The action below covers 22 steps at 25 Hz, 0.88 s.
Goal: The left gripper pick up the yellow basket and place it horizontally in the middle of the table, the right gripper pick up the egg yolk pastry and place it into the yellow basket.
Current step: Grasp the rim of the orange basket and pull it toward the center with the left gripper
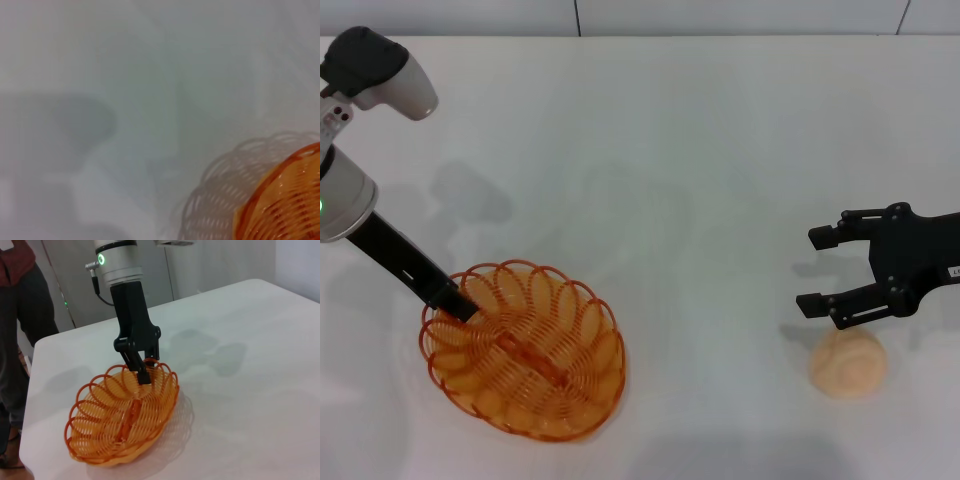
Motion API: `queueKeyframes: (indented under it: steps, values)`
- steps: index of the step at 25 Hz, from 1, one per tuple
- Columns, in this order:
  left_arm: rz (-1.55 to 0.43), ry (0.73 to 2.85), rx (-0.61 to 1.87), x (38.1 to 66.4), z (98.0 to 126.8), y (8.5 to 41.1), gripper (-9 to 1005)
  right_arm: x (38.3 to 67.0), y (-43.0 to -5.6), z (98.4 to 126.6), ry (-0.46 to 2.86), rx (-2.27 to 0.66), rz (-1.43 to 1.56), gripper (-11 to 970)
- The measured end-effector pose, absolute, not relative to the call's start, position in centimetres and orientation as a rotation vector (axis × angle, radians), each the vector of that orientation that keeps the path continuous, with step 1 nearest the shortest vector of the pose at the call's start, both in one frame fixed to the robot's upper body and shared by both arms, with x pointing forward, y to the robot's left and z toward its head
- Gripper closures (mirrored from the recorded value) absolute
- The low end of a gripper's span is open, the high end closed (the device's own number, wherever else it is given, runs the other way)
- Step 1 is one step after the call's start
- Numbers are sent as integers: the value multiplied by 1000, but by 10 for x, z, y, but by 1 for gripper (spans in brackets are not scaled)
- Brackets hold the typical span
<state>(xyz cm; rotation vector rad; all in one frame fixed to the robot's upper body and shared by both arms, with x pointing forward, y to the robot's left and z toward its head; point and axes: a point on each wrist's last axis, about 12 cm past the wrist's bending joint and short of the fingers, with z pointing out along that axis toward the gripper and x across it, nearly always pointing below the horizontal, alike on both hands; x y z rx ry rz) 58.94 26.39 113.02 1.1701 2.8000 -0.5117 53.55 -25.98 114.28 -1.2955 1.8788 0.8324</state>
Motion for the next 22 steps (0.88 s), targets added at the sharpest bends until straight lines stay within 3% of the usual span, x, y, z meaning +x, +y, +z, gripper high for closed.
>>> queueKeyframes:
  steps: [5, 14, 22]
  values:
    - [-517, 2799, 1202, 588, 1130, 262, 776, 536, -260, 1143, 1879, -1294, 832, 86]
    - [-509, 2785, 1263, 587, 1129, 259, 860, 535, -261, 1143, 1880, -1292, 831, 86]
    - [-530, 2761, 1276, 588, 1134, 259, 871, 535, -261, 1143, 1879, -1290, 833, 87]
